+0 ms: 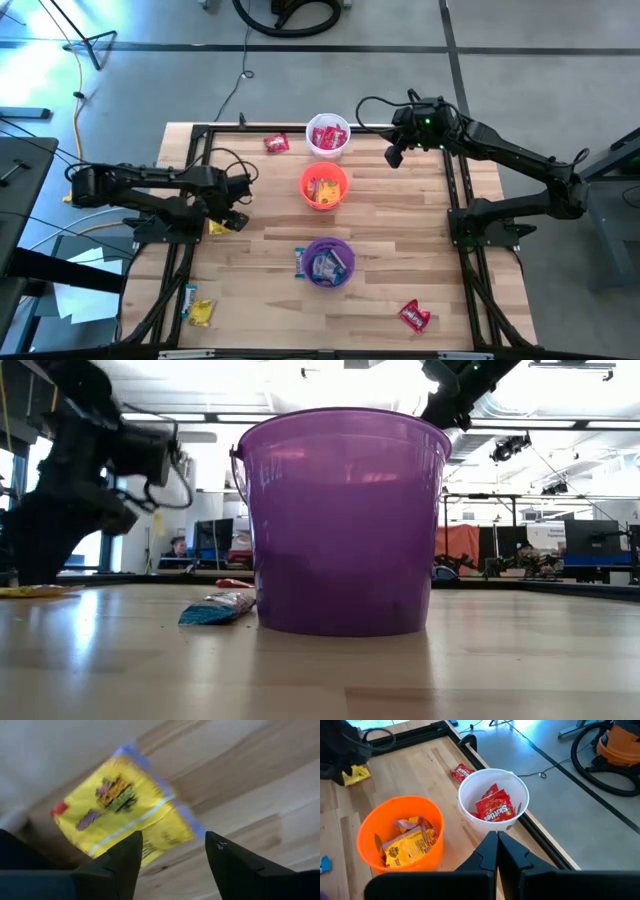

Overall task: Sort candy
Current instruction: Put the yellow candy into the orange bucket

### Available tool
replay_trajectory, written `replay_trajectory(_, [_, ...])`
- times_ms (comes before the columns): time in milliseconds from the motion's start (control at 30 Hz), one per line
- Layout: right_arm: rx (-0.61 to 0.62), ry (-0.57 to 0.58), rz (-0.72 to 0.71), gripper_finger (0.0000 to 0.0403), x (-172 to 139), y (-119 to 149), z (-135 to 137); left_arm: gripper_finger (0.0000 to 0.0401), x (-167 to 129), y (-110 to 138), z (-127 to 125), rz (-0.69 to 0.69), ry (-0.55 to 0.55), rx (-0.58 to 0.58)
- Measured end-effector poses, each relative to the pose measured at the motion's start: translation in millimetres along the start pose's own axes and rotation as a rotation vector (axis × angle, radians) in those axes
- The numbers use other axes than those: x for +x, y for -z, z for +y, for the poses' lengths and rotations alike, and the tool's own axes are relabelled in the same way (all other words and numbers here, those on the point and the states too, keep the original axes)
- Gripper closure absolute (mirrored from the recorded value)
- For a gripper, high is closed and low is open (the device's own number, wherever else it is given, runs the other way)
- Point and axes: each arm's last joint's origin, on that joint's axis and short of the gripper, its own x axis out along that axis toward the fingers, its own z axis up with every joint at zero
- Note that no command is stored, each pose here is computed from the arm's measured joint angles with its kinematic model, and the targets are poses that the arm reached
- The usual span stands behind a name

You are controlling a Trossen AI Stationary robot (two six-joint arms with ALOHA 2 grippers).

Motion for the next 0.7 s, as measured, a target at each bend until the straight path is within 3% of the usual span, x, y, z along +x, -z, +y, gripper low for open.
replay_trajectory(167, [0.018,0.000,0.000,0.0403,0.0,0.0,0.0,0.0185,15.0,3.7,7.9,0.037,-0.012,-0.072])
replay_trajectory(300, [0.020,0.000,0.000,0.0403,0.0,0.0,0.0,0.0209,16.1,3.9,8.7,0.034,-0.018,-0.080])
replay_trajectory(700, [0.018,0.009,0.000,0.0403,0.0,0.0,-0.3,0.0392,-0.1,-5.3,-5.2,-0.036,0.031,0.026])
